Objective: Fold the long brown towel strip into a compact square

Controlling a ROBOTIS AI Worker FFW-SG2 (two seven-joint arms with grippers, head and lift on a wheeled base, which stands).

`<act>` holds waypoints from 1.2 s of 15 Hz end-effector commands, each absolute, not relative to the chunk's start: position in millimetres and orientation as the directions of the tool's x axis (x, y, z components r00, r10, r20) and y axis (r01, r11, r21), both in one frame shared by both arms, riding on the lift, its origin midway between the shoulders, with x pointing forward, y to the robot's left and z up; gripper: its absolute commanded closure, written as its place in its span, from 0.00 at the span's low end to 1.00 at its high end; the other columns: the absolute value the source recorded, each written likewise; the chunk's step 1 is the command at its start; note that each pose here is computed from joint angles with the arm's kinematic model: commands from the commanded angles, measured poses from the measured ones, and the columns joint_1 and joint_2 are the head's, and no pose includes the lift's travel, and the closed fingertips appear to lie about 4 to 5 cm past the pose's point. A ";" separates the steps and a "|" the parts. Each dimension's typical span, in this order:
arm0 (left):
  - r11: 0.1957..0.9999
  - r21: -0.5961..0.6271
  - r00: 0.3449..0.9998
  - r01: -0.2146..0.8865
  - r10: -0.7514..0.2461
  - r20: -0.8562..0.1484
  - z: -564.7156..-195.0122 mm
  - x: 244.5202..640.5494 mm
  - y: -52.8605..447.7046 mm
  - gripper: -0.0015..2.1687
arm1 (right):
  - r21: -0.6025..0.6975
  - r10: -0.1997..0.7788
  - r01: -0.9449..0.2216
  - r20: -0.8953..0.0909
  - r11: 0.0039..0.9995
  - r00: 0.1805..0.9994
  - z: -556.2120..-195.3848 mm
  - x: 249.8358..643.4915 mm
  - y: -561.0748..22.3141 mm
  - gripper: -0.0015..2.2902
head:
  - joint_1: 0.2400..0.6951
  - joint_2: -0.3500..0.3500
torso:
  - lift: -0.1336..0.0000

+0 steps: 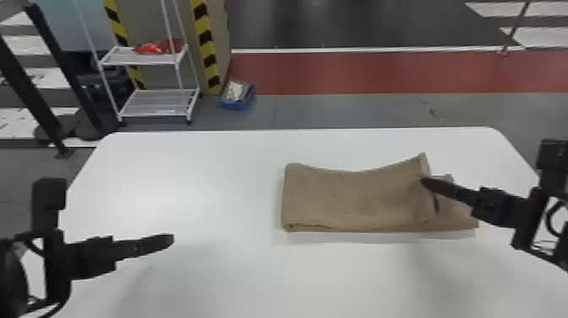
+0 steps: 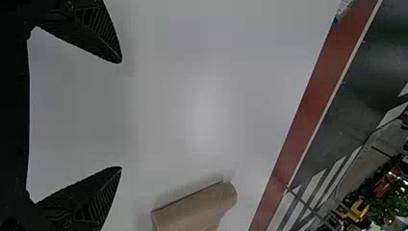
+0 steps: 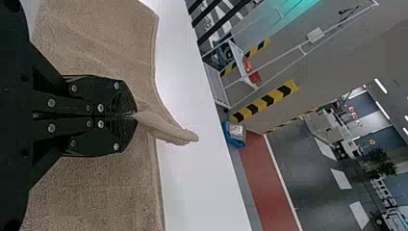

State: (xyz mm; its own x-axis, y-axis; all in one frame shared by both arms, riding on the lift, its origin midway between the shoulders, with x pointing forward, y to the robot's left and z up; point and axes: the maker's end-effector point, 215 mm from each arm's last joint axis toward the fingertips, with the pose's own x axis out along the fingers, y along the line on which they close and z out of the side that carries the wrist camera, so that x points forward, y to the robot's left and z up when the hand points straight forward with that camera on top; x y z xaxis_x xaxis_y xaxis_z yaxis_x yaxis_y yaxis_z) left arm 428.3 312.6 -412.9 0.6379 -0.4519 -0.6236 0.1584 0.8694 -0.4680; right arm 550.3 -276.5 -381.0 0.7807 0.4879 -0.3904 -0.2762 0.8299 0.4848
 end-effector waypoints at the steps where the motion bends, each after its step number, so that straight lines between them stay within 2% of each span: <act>1: 0.872 -0.465 0.641 0.152 -0.445 -0.625 -412.5 426.2 318.0 0.05 | 0.516 0.449 -0.224 -0.366 0.827 0.815 -370.3 542.6 -310.7 0.51 | 1.00 0.56 | 0.07; 5: 0.872 -0.462 0.640 0.162 -0.449 -0.623 -415.9 427.8 315.4 0.05 | 0.479 0.411 -0.193 -0.405 0.856 0.817 -403.2 546.2 -322.6 0.51 | 1.00 0.51 | 0.07; 8: 0.874 -0.458 0.639 0.163 -0.447 -0.626 -415.9 427.8 315.2 0.05 | 0.480 0.412 -0.194 -0.406 0.856 0.816 -397.6 550.1 -322.1 0.51 | 1.00 0.49 | 0.07; 12: 0.878 -0.453 0.639 0.154 -0.439 -0.632 -417.5 426.0 321.8 0.05 | 0.515 0.358 -0.121 -0.391 0.849 0.848 -382.1 537.2 -376.4 0.51 | 1.00 0.47 | 0.07; 15: 0.873 -0.459 0.632 0.165 -0.451 -0.630 -419.0 428.0 312.4 0.05 | 0.498 0.367 -0.130 -0.416 0.857 0.832 -401.2 539.0 -365.9 0.51 | 1.00 0.42 | 0.07; 18: 0.874 -0.456 0.630 0.166 -0.450 -0.633 -419.3 427.9 312.5 0.05 | 0.487 0.398 -0.166 -0.425 0.858 0.813 -395.3 545.1 -342.7 0.51 | 1.00 0.42 | 0.07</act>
State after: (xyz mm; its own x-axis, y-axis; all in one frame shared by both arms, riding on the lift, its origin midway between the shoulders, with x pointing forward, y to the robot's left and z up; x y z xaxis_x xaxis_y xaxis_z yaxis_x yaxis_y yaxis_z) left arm 427.8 312.1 -419.6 0.6302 -0.4499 -0.6328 0.1656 0.8741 -0.4566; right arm 543.1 -350.9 -399.9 0.8190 0.3874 -0.4233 -0.1531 0.8584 0.4896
